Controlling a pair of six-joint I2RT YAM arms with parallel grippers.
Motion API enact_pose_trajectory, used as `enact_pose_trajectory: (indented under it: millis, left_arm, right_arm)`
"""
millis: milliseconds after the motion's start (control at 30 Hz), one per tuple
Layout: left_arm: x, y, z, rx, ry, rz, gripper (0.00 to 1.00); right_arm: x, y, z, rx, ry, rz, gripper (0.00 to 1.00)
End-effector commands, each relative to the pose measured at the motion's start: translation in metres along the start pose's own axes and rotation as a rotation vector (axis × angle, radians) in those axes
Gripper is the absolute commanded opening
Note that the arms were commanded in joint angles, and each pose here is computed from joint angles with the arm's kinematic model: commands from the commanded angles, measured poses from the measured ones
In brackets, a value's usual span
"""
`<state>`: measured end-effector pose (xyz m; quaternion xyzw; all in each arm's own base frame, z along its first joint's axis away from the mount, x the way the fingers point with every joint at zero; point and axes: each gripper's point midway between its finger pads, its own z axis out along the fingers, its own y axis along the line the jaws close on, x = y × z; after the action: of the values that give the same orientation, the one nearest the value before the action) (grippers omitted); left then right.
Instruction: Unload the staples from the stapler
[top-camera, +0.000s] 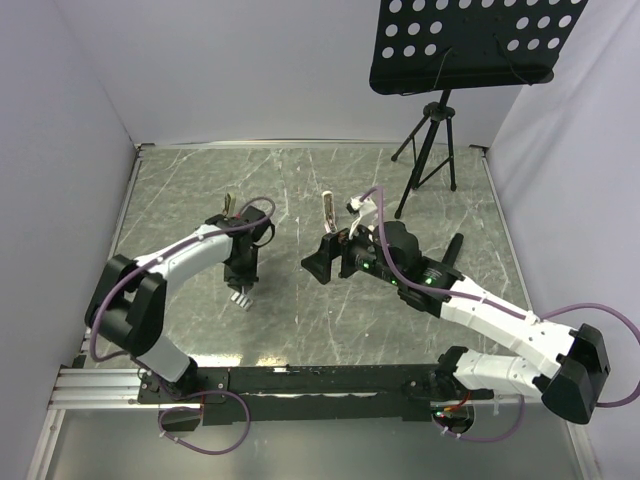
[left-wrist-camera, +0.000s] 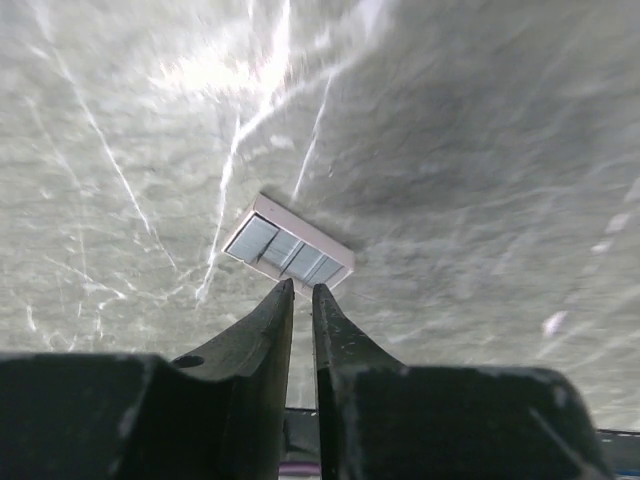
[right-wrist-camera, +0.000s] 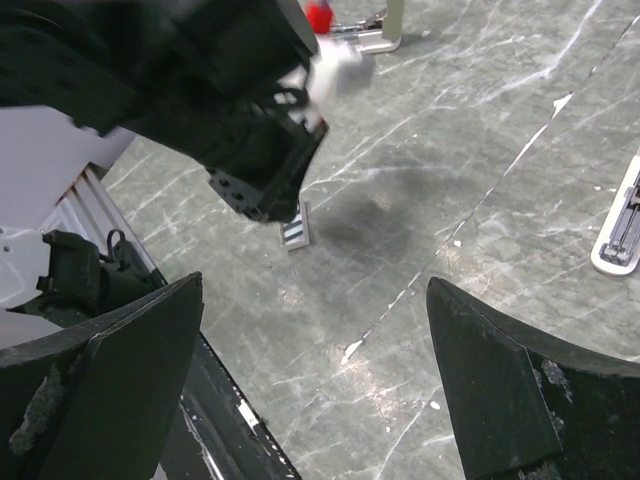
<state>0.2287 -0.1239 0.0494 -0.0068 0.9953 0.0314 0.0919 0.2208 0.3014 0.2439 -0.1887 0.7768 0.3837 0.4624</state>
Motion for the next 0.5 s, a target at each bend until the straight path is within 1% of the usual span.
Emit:
enact_pose_trajectory:
  millis: [0,33,67,100,133,167,200,233,300,400,467]
  left_arm:
    - [-0.029,0.003,-0.025,0.04,-0.128,-0.112,0.18]
    - [-0.033,0.011,-0.023,0.048,-0.127,-0.169,0.15]
    - [-0.038,0.014,-0.027,0.07,-0.144,-0.208,0.09]
    - [-0.04,0.021,-0.026,0.072,-0.147,-0.25,0.06]
    - [-0.043,0.039,-0.022,0.06,-0.145,-0.337,0.05]
    - [-0.046,0.047,-0.024,0.067,-0.161,-0.381,0.01]
    - [-0.051,0.049,-0.023,0.103,-0.17,-0.423,0.01]
    - [-0.051,0.064,-0.019,0.112,-0.176,-0.505,0.01]
    - [-0.056,0.073,-0.014,0.157,-0.195,-0.597,0.01]
    - [-0.048,0.08,0.002,0.117,-0.165,-0.646,0.01]
    - [-0.041,0.081,0.017,0.088,-0.116,-0.649,0.01]
  right_arm:
    - [-0.007,-0.001,0.003,0.016,-0.02,-0.002,1.0]
    - [-0.004,-0.004,0.003,0.031,-0.012,-0.003,1.0]
    - [-0.002,-0.009,0.004,0.054,-0.004,-0.004,1.0]
    - [0.002,-0.021,0.004,0.113,0.016,-0.005,1.0]
    - [0.005,-0.026,0.004,0.135,0.031,-0.002,1.0]
    - [0.005,-0.034,0.004,0.172,0.033,-0.006,1.0]
    - [0.009,-0.046,0.003,0.22,0.057,-0.02,1.0]
    - [0.011,-0.053,0.002,0.245,0.068,-0.026,1.0]
    - [0.013,-0.07,0.002,0.302,0.097,-0.034,1.0]
    - [0.019,-0.09,-0.002,0.368,0.141,-0.033,1.0]
    - [0.02,-0.107,-0.007,0.417,0.162,-0.019,1.0]
